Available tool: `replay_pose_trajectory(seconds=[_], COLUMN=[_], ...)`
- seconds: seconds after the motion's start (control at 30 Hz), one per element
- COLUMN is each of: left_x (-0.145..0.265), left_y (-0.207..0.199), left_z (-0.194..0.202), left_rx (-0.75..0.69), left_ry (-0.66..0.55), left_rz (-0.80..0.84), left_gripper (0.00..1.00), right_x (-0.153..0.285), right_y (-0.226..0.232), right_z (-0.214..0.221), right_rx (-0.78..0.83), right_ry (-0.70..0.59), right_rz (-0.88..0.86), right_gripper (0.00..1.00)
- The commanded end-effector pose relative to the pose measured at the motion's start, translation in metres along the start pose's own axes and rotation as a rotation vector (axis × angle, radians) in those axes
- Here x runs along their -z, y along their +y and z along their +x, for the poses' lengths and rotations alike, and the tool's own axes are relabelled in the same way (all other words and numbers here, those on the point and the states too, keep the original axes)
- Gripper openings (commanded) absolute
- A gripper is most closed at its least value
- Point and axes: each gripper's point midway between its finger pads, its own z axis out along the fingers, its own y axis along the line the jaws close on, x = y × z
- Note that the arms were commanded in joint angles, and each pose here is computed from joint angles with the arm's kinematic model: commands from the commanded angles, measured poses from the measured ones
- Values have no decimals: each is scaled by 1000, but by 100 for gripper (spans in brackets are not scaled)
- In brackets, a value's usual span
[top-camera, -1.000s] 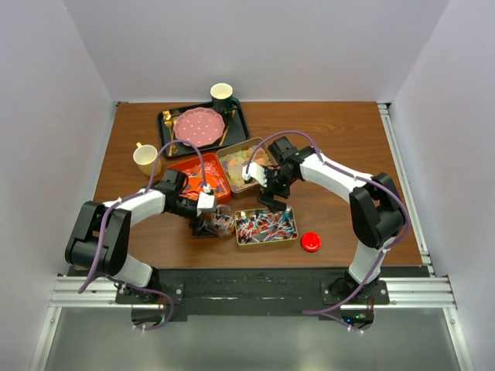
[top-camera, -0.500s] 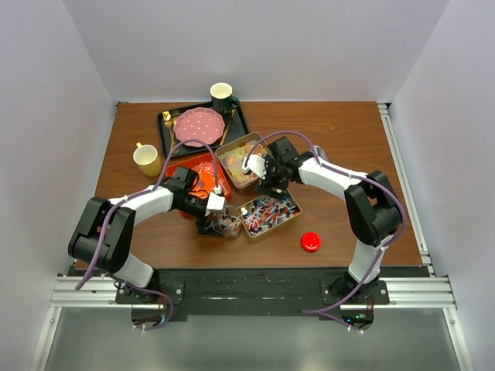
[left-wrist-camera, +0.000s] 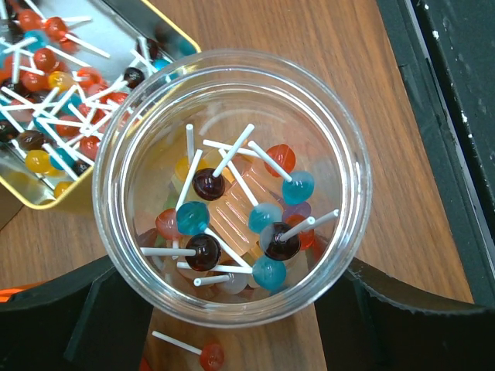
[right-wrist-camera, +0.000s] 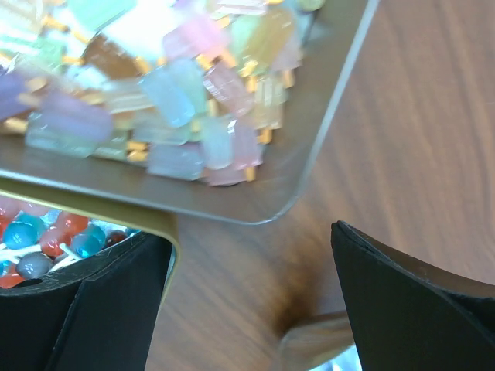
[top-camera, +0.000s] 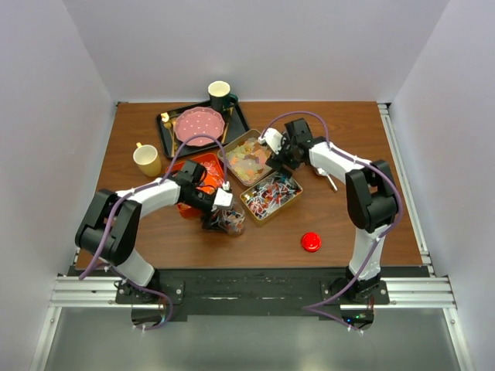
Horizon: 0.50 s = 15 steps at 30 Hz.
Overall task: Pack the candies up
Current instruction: Move the storage box to the center of the board.
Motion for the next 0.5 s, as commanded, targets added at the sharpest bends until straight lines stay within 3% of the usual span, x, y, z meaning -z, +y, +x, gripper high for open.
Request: replay_pose_trajectory(seconds=[0.0,0.13,0.17,0.3,0.4,0.47], left_x=[0,4,6,15,21,26], left_y=[-1,-2,-4,0,-1,1], left_z=[12,2,0,-3,1,5], left_rx=[-11,8,4,19,27,39], left_ry=[73,42,35,18,8,-12], left_rz=[13,0,-6,-69,-92,-114], left_gripper=[74,79,99,100,100,100], right_x=[4,30,38,92,112,120], right_y=[-27,-14,-11,0,16,48], right_z=[-15,-33,-39,-68,-64,-42], right_rx=[-38,-41,-38,-27,-1,52], right_ry=[-45,-131,-157,-294,-296,-249], right_rz=[85,-21,-38,-83,-133,-267], right_gripper=[86,86,86,96,99,99])
